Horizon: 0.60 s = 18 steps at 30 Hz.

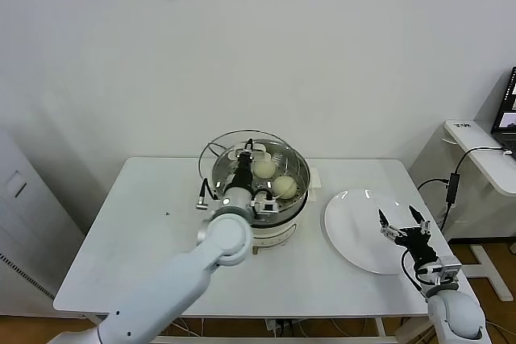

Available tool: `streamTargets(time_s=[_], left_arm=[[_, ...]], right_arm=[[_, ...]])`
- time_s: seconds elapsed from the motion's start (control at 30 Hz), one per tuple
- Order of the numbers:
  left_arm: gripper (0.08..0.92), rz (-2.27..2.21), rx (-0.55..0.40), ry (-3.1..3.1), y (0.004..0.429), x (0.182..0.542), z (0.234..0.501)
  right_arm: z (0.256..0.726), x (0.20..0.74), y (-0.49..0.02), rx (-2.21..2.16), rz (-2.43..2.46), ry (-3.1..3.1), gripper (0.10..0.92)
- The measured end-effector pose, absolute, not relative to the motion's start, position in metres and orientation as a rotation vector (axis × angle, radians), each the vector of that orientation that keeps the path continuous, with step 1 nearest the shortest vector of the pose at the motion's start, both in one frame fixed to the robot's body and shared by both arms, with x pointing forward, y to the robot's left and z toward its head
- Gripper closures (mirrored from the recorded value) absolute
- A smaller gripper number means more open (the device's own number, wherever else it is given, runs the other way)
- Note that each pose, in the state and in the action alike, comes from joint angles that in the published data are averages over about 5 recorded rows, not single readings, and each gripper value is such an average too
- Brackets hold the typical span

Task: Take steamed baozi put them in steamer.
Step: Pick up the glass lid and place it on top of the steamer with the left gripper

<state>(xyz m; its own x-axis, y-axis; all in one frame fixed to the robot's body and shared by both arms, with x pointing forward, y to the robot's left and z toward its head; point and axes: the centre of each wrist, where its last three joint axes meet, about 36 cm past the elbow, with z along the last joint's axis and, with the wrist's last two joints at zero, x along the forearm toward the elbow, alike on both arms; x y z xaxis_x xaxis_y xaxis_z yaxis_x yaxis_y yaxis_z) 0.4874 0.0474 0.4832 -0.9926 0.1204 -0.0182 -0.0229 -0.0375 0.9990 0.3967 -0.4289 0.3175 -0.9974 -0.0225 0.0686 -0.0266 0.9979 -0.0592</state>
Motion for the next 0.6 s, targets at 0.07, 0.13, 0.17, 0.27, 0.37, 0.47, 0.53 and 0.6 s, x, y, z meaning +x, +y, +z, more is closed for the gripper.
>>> streamTargets(time_s=[0.07, 0.13, 0.17, 0.27, 0.37, 0.47, 0.53, 0.6], left_arm=[[0.892, 2.19, 0.105, 2.112, 0.042, 0.489, 0.482], [0.892, 2.189, 0.101, 2.119, 0.037, 0.491, 0.48], [0.892, 2.189, 0.099, 2.123, 0.035, 0.492, 0.48], [0.892, 2.189, 0.089, 2.136, 0.03, 0.494, 0.477], [0.892, 2.188, 0.074, 2.149, 0.026, 0.496, 0.475], [0.892, 2.188, 0.062, 2.16, 0.022, 0.498, 0.472], [0.892, 2.186, 0.059, 2.166, 0.019, 0.498, 0.47], [0.892, 2.184, 0.057, 2.172, 0.016, 0.497, 0.468]], right_arm=[[0.317, 0.397, -0.429, 0.039, 0.094, -3.072, 0.2], [0.317, 0.397, -0.429, 0.04, 0.095, -3.071, 0.2], [0.317, 0.396, -0.429, 0.041, 0.095, -3.071, 0.2], [0.316, 0.396, -0.429, 0.042, 0.097, -3.07, 0.2], [0.315, 0.395, -0.429, 0.043, 0.099, -3.067, 0.2], [0.315, 0.394, -0.429, 0.045, 0.101, -3.066, 0.2], [0.315, 0.393, -0.429, 0.045, 0.101, -3.066, 0.2], [0.314, 0.393, -0.429, 0.044, 0.101, -3.066, 0.2]])
